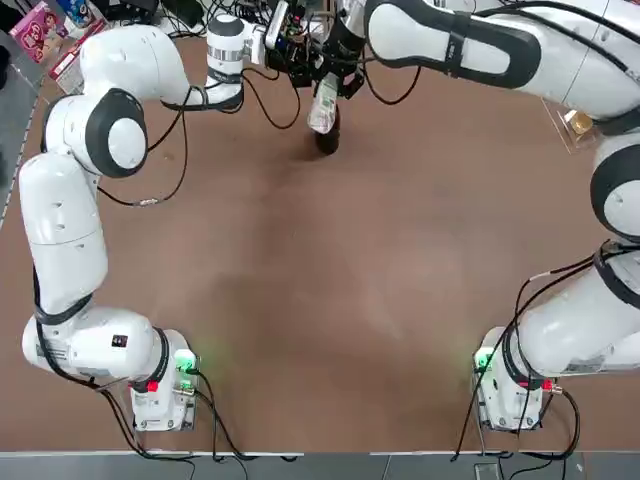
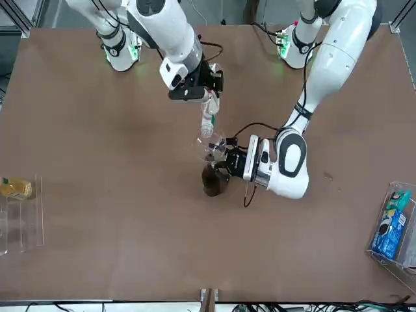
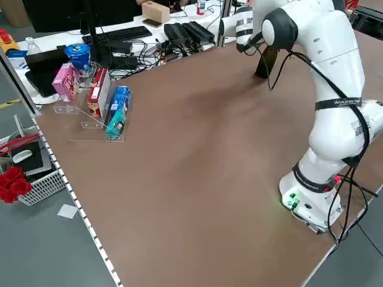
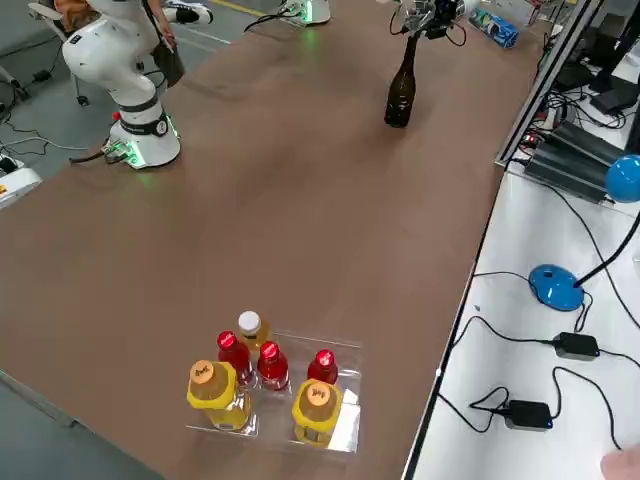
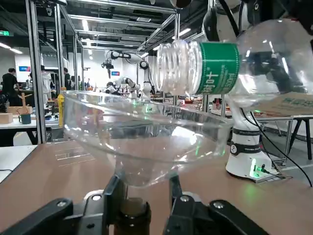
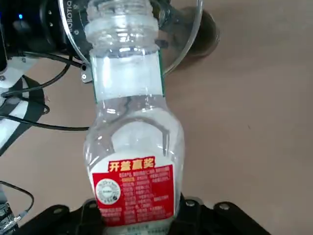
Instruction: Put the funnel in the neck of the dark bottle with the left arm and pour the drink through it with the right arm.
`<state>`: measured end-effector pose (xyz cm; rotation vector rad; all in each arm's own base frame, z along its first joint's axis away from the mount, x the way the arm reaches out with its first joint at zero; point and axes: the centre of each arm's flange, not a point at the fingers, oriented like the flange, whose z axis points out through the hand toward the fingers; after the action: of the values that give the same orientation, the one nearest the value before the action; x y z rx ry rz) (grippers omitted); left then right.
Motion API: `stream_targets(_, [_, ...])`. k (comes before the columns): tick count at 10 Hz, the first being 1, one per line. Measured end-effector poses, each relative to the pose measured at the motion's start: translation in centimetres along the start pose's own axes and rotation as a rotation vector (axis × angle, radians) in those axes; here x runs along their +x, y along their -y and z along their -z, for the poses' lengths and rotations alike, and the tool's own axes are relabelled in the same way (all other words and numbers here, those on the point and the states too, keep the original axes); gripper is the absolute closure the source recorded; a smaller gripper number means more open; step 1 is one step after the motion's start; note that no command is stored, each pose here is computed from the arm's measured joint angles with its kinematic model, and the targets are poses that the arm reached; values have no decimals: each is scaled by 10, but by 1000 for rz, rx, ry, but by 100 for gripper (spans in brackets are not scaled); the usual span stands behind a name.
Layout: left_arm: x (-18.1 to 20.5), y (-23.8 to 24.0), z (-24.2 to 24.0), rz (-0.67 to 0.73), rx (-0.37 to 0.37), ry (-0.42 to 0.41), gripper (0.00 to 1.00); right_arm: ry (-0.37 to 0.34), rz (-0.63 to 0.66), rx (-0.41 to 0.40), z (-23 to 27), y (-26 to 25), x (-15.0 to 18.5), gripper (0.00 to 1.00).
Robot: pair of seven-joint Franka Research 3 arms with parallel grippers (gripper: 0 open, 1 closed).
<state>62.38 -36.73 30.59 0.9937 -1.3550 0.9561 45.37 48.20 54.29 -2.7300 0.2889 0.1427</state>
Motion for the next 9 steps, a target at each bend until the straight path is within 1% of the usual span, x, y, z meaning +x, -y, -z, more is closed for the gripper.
stream_targets(4, [0, 0, 0, 0, 0, 0, 56, 19, -41, 10, 0, 6, -10, 58])
stream_targets(9, [0, 0, 1, 1, 2, -1, 56, 74, -100, 51, 6, 10, -9, 58])
